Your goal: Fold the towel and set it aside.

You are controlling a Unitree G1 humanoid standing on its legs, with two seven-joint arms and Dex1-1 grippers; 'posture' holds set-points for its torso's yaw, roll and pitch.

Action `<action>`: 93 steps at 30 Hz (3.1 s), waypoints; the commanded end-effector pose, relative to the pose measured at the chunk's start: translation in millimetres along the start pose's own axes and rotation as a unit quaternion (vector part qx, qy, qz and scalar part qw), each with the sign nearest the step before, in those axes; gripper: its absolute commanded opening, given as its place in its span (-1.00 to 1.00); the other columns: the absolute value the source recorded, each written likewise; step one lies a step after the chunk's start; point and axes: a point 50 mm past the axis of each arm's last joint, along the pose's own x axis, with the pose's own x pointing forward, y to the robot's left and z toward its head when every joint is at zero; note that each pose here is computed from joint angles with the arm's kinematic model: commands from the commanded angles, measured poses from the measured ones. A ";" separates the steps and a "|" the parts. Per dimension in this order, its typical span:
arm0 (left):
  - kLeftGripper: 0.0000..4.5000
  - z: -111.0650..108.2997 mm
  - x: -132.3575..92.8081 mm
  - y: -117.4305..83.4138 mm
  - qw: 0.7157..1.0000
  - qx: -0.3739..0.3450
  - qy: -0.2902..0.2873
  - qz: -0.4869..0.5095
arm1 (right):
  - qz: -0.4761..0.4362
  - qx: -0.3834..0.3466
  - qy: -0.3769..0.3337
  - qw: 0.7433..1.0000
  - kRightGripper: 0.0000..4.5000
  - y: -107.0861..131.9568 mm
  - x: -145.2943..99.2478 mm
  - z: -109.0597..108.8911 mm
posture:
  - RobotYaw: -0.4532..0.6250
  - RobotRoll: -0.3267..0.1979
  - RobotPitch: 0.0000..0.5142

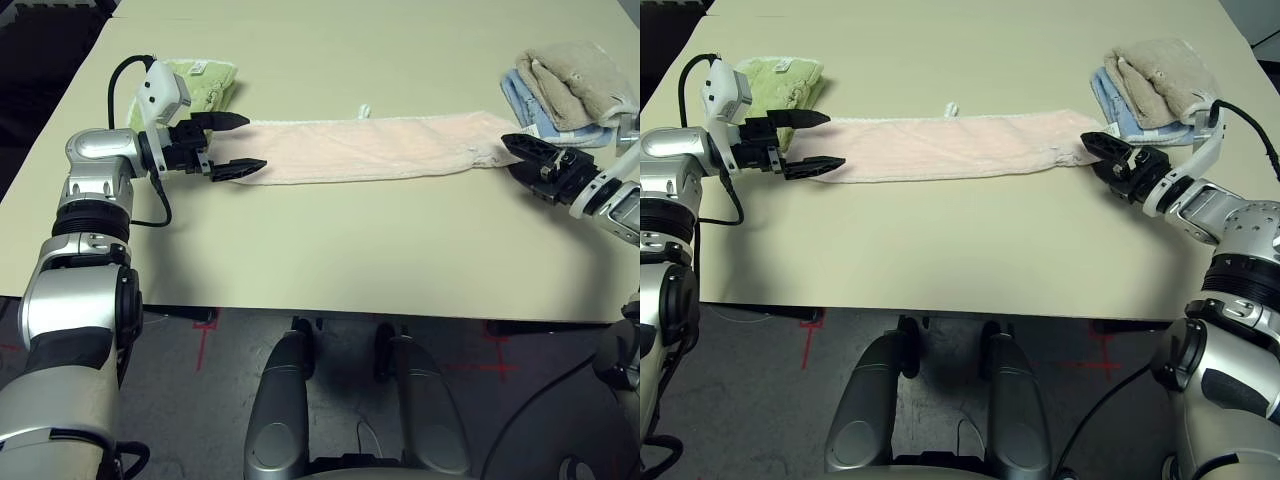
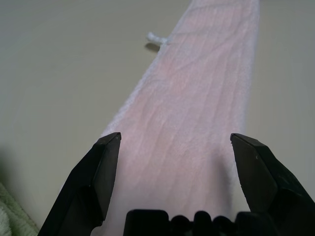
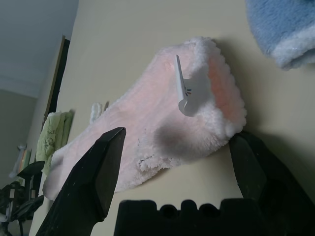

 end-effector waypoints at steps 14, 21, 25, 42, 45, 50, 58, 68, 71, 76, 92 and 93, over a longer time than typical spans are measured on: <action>1.00 -0.5 -6.5 0.7 1.000 0.007 0.019 -0.008 | -0.061 0.012 -0.001 0.998 -0.96 -20.4 -9.3 -12.8 | -0.15 0.25 0.25; 1.00 0.0 -6.6 0.6 1.000 0.006 0.019 -0.011 | -0.055 0.011 0.004 0.998 -0.98 -18.9 -14.3 -14.5 | -0.15 0.25 0.24; 1.00 1.4 -6.9 0.9 1.000 0.003 0.016 -0.013 | -0.048 0.009 0.009 0.999 -0.98 -16.6 -25.4 -12.8 | -0.15 0.25 0.23; 1.00 1.5 -6.1 -2.8 0.999 -0.002 0.009 -0.039 | -0.013 -0.024 -0.031 0.999 -0.98 -2.7 -39.2 3.8 | -0.16 0.25 0.20; 1.00 2.5 -6.6 -2.7 0.999 -0.002 0.009 -0.040 | 0.057 -0.029 -0.027 0.998 -0.98 15.1 -30.7 5.9 | -0.16 0.25 0.20; 1.00 4.9 -5.5 -2.2 0.999 -0.002 0.002 -0.038 | 0.125 -0.047 0.028 0.991 -0.98 37.0 -19.6 -1.8 | -0.15 0.25 0.19; 1.00 5.5 -4.3 -2.6 0.999 -0.009 -0.004 -0.038 | 0.170 -0.113 0.118 0.972 -0.98 60.6 -0.4 -26.0 | -0.14 0.25 0.18; 1.00 5.3 -2.8 -3.5 0.999 -0.012 -0.004 -0.039 | 0.184 -0.120 0.155 0.963 -0.98 81.8 31.6 -57.3 | -0.12 0.25 0.18; 1.00 5.5 -3.2 -3.5 0.999 -0.012 -0.004 -0.039 | 0.180 -0.129 0.166 0.961 -0.98 84.3 40.9 -67.0 | -0.11 0.25 0.18; 1.00 5.6 -4.9 -3.7 0.999 -0.011 -0.003 -0.038 | 0.166 -0.145 0.186 0.958 -0.98 83.9 49.5 -76.4 | -0.10 0.25 0.18; 1.00 3.8 -6.6 -4.4 0.999 -0.015 0.002 -0.037 | 0.174 -0.183 0.219 0.942 -0.35 90.1 59.3 -92.7 | -0.09 0.25 0.17; 1.00 3.5 -6.4 -4.7 0.999 -0.015 0.002 -0.038 | 0.180 -0.186 0.222 0.940 -0.17 92.3 60.4 -94.3 | -0.09 0.25 0.17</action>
